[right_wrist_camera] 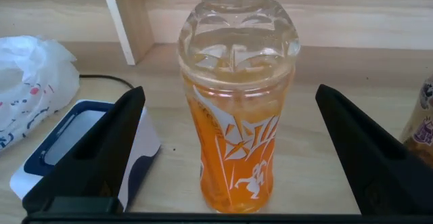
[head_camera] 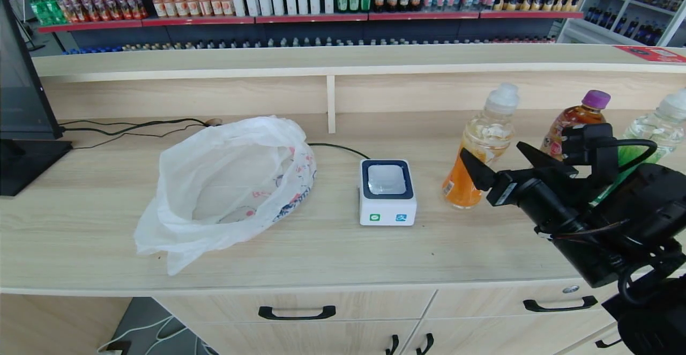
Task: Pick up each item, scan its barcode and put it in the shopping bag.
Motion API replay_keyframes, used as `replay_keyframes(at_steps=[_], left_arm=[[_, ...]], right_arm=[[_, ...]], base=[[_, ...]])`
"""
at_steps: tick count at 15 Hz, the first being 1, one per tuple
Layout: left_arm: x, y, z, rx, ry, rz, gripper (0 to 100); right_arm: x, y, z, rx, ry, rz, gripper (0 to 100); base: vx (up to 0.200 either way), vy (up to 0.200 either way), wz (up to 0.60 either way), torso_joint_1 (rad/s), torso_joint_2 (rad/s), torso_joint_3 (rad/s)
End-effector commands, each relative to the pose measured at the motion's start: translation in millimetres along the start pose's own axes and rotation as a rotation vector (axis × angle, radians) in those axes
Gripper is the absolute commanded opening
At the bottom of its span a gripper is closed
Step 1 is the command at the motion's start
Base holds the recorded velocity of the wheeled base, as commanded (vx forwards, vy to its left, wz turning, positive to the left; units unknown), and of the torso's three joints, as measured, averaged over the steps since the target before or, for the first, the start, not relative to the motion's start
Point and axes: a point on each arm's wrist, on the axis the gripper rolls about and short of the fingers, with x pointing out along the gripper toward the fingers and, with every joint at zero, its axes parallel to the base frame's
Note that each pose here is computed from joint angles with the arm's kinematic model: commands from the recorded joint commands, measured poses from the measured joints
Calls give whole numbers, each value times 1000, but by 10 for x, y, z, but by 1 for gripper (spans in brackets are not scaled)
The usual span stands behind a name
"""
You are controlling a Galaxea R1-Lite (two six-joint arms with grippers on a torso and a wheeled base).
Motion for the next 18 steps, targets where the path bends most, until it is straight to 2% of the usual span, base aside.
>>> replay_keyframes(at_steps=[1, 7, 10, 18], left_arm=[[0, 0, 0, 0, 0, 0, 100], [0, 0, 0, 0, 0, 0, 100], [0, 0, 0, 0, 0, 0, 100], [0, 0, 0, 0, 0, 0, 100]], right_arm=[[82, -58, -91, -8, 17, -21, 100], [264, -74, -179, -9, 9, -21, 100], [405, -120, -144, -10, -34, -35, 100], [509, -134, -257, -9, -22, -28, 100]], base=[[0, 0, 0, 0, 0, 0], [0, 0, 0, 0, 0, 0], [0, 0, 0, 0, 0, 0], [0, 0, 0, 0, 0, 0]])
